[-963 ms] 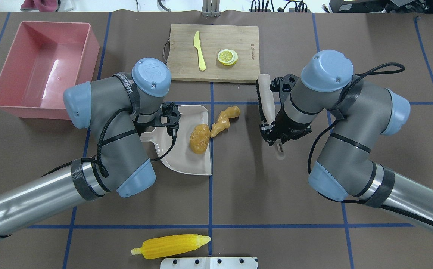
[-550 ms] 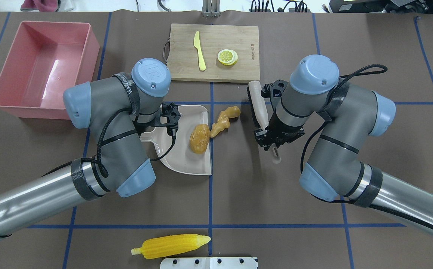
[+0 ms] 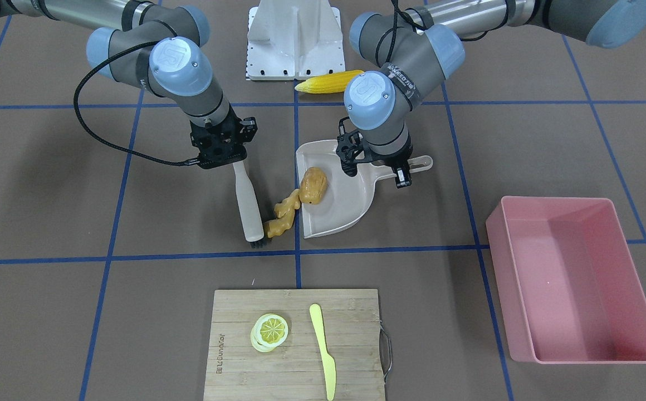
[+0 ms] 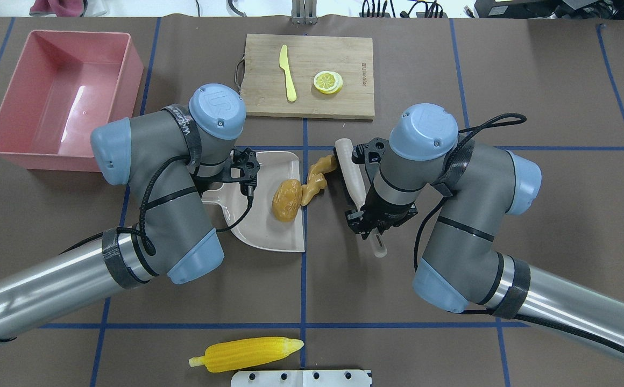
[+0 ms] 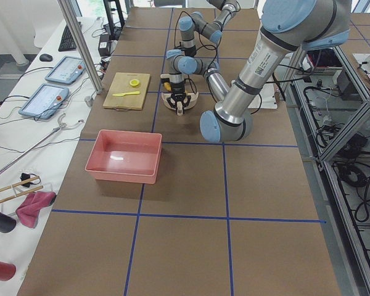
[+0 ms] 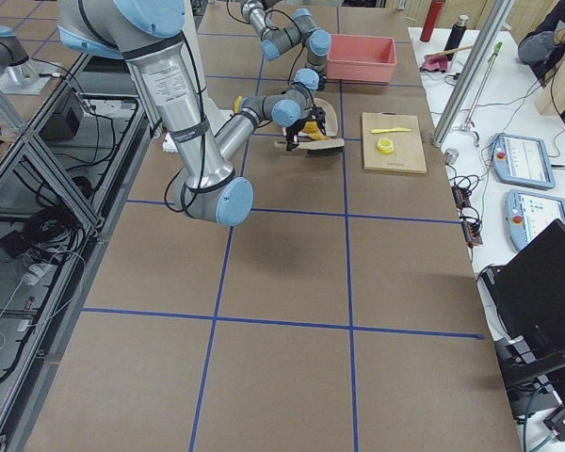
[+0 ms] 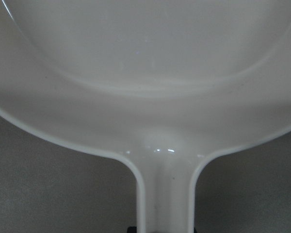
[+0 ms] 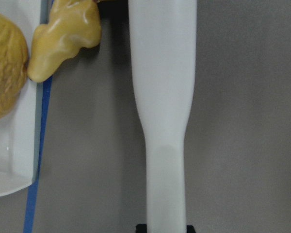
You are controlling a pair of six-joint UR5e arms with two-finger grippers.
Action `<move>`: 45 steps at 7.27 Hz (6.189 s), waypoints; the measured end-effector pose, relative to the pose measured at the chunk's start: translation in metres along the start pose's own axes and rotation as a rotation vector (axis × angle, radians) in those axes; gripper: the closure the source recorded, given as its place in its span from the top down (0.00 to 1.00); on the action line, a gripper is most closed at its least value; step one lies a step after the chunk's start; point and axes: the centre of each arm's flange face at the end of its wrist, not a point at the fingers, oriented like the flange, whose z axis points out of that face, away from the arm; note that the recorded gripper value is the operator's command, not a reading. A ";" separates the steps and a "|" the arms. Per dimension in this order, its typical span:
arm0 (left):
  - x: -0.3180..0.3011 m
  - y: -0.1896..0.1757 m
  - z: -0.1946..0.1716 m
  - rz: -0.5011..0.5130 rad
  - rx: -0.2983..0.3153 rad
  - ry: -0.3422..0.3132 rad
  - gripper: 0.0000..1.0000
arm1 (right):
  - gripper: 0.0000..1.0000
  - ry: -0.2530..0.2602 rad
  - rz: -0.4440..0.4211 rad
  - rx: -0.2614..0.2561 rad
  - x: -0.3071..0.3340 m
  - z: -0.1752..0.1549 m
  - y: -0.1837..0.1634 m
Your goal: Sweep and dump trash into bin
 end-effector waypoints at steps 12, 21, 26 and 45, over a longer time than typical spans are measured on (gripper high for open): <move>0.000 0.003 0.003 0.001 -0.001 0.002 0.00 | 0.00 -0.019 0.104 0.002 -0.077 0.004 0.036; 0.000 0.003 0.005 0.000 -0.006 0.004 0.00 | 0.00 0.112 0.025 -0.010 0.050 -0.028 -0.058; 0.001 0.002 0.007 0.001 -0.010 0.007 0.00 | 0.00 0.103 -0.012 -0.099 -0.042 0.005 0.012; 0.010 0.011 0.006 0.019 0.030 -0.013 0.00 | 0.00 0.114 0.141 -0.009 -0.078 -0.084 0.033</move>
